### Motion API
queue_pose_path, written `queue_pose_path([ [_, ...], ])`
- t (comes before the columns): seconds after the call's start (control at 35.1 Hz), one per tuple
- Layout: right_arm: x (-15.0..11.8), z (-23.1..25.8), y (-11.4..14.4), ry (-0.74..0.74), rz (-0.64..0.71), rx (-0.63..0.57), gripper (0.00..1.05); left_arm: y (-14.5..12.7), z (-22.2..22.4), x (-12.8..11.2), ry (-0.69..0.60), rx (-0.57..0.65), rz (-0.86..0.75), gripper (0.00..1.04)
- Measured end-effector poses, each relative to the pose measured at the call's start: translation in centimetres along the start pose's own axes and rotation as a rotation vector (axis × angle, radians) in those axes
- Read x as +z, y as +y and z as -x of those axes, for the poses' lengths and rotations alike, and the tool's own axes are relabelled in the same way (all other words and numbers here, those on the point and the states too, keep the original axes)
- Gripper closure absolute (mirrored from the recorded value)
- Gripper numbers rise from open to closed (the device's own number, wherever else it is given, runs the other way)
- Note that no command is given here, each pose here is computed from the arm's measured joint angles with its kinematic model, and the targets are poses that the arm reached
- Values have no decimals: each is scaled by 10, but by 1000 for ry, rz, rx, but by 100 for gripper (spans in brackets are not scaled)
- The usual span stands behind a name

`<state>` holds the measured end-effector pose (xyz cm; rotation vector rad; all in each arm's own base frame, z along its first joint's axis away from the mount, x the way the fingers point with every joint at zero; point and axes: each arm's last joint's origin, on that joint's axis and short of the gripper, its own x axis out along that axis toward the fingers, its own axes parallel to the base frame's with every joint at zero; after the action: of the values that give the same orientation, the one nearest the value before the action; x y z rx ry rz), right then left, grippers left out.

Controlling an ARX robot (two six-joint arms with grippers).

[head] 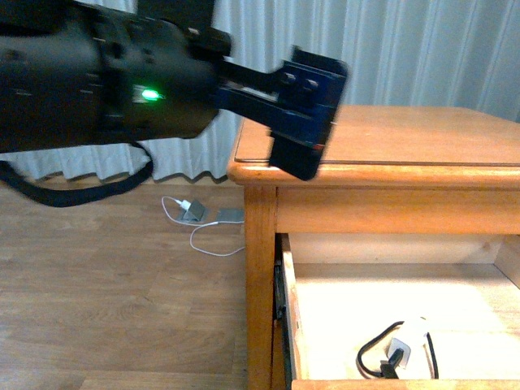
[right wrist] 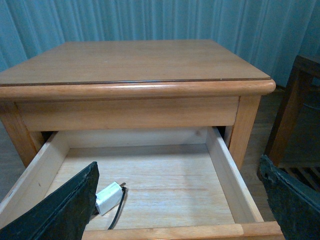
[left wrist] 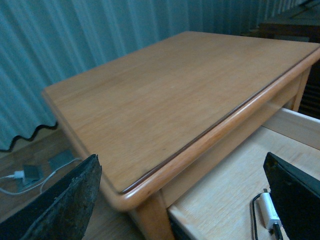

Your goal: Put charger into drawer

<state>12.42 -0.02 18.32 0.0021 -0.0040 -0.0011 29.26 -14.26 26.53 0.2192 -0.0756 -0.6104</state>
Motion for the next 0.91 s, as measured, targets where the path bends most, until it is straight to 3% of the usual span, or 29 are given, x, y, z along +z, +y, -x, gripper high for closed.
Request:
queue_pose_path([
  [0.2, 0, 0, 0, 0, 0, 0, 9, 24, 83, 9, -54, 156, 23, 6],
  [0.46, 0, 0, 0, 0, 0, 0, 9, 24, 179, -28, 30, 352, 144, 6],
  [0.74, 0, 0, 0, 0, 0, 0, 9, 20, 231, -62, 76, 560, 324, 6],
  [0.91, 0, 0, 0, 0, 0, 0, 9, 19, 232, -63, 70, 562, 341, 7],
])
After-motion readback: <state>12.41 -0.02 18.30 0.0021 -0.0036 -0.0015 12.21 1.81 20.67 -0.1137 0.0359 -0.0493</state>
